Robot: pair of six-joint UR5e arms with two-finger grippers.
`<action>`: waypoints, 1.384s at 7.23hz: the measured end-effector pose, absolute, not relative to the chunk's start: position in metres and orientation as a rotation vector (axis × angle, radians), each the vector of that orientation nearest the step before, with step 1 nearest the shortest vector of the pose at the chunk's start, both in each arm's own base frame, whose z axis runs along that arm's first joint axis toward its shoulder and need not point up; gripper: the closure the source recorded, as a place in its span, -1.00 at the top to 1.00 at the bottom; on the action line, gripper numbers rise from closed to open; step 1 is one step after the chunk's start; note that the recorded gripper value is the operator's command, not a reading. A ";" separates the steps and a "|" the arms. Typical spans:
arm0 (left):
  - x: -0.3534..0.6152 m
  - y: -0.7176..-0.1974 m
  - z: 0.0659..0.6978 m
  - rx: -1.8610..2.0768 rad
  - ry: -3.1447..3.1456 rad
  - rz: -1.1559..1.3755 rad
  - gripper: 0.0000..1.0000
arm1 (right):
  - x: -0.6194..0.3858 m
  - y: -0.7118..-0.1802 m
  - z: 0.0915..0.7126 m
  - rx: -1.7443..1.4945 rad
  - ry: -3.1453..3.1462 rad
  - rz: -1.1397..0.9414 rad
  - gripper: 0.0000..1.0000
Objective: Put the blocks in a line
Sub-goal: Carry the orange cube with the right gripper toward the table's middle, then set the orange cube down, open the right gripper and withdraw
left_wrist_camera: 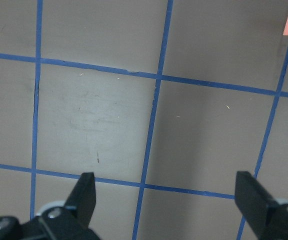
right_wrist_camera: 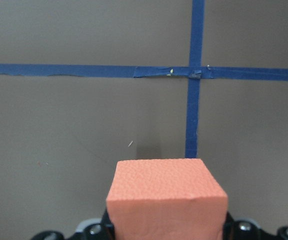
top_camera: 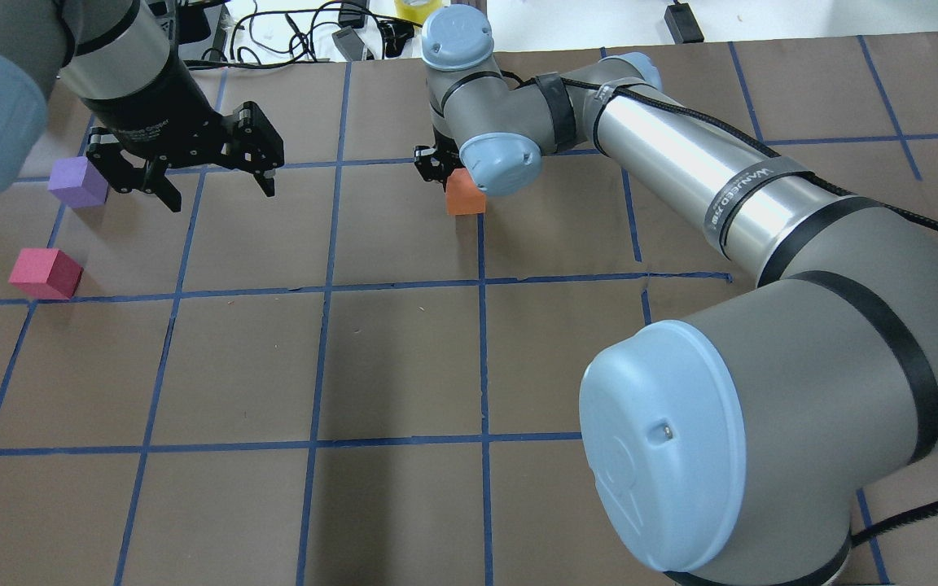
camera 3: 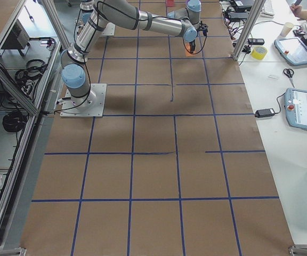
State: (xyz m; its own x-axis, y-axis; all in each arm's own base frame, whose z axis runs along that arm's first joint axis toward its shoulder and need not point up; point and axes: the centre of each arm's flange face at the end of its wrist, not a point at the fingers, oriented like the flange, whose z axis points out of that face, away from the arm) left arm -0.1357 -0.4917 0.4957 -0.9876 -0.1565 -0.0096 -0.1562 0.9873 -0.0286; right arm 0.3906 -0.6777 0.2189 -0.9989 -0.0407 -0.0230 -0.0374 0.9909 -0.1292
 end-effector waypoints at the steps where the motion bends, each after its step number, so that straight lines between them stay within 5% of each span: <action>1: -0.136 -0.492 0.495 -0.245 3.120 -0.042 1.00 | 0.393 -0.679 0.214 -0.066 3.112 -0.200 -0.55; 5: -0.136 -0.492 0.494 -0.244 3.117 -0.036 1.00 | 0.394 -0.683 0.214 -0.083 3.113 -0.196 -0.13; 6: -0.136 -0.491 0.493 -0.242 3.117 -0.034 1.00 | 0.394 -0.683 0.213 -0.086 3.112 -0.193 0.21; 7: -0.137 -0.490 0.492 -0.240 3.116 -0.031 1.00 | 0.394 -0.683 0.212 -0.091 3.112 -0.192 0.90; 10: -0.137 -0.489 0.491 -0.240 3.116 -0.030 1.00 | 0.394 -0.684 0.210 -0.083 3.109 -0.186 1.00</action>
